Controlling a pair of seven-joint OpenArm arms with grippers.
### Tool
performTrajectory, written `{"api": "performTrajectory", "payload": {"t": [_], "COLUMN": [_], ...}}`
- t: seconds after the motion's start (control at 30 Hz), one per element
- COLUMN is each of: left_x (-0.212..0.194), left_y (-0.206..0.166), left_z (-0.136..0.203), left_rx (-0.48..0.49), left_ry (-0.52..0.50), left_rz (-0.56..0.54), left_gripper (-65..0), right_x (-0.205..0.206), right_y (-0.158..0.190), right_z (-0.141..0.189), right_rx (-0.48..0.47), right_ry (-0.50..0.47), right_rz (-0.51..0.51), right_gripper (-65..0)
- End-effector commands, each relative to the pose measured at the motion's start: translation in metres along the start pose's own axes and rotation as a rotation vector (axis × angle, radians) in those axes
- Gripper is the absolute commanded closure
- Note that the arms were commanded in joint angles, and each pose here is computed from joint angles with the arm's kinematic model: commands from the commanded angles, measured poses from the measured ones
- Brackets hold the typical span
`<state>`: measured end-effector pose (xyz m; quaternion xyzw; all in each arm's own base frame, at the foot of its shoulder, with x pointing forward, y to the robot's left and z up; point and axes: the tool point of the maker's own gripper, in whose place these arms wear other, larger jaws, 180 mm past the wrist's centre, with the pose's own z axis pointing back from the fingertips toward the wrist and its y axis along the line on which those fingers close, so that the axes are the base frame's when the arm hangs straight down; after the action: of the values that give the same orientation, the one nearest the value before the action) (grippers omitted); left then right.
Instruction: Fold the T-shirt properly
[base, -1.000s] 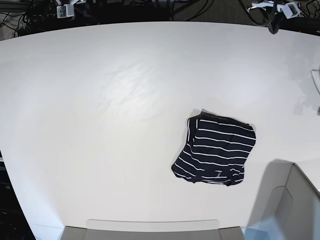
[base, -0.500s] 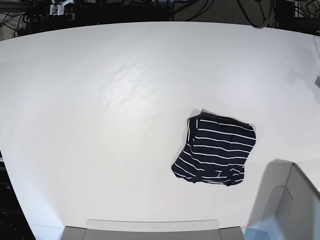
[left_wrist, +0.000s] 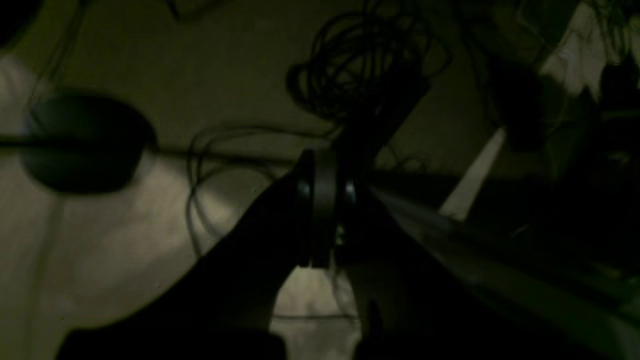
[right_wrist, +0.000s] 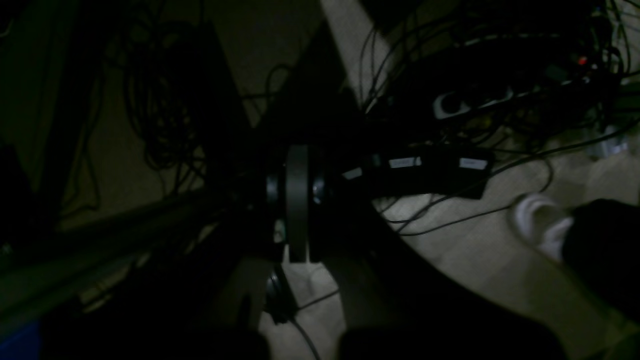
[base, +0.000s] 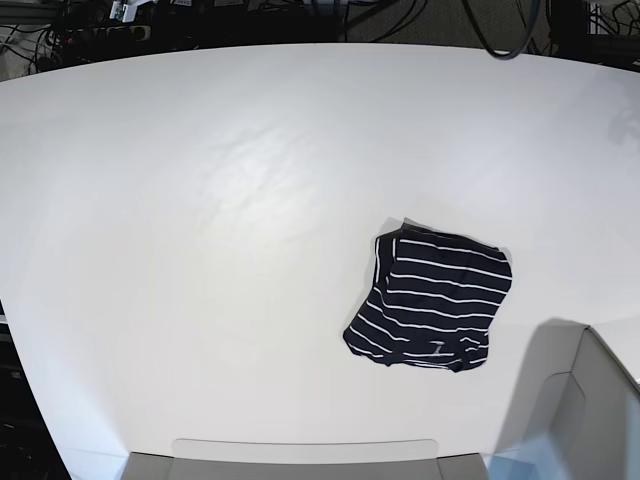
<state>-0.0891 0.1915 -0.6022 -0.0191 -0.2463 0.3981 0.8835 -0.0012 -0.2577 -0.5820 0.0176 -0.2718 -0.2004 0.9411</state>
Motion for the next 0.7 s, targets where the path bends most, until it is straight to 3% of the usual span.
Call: {"api": "performTrajectory", "payload": {"t": [0.0,0.13,0.23,0.3,0.37,0.47,0.53,0.67], "left_x": [0.003,-0.003,0.029,0.039,0.040,0.028,0.028,0.035], "left_y": [0.010,0.013,0.002,-0.005,-0.008,0.009,0.018,0.017], "left_z": [-0.001,-0.012,-0.031,-0.040,-0.047,-0.049,-0.048,-0.052], "left_rx": [0.022,0.062,0.038,0.006,0.015,0.126,0.180,0.201], "left_ry": [-0.009,0.023,-0.047,-0.036,0.003,0.100,0.124,0.125], "left_rz": [0.013,0.074,0.064,0.011,-0.082,-0.349,-0.505,-0.656], "left_gripper": [0.0,0.0,0.0,0.0,0.0,0.0,0.0,0.0], "right_x": [0.004,0.004,-0.013,-0.025,-0.035,-0.041,-0.032,0.000], "right_y": [-0.007,0.001,0.008,-0.002,-0.012,-0.039,-0.052,-0.071], "right_z": [0.000,-0.014,-0.020,-0.024,-0.027,-0.029,-0.031,-0.032], "right_rx": [-0.004,0.048,0.096,0.039,-0.016,-0.146,-0.222,-0.426], "right_ry": [-0.010,0.053,0.141,0.193,0.253,0.319,0.317,0.235], "right_rz": [-0.005,0.049,0.092,0.157,0.255,0.484,0.625,0.726], "right_gripper": [0.0,0.0,0.0,0.0,0.0,0.0,0.0,0.0]}}
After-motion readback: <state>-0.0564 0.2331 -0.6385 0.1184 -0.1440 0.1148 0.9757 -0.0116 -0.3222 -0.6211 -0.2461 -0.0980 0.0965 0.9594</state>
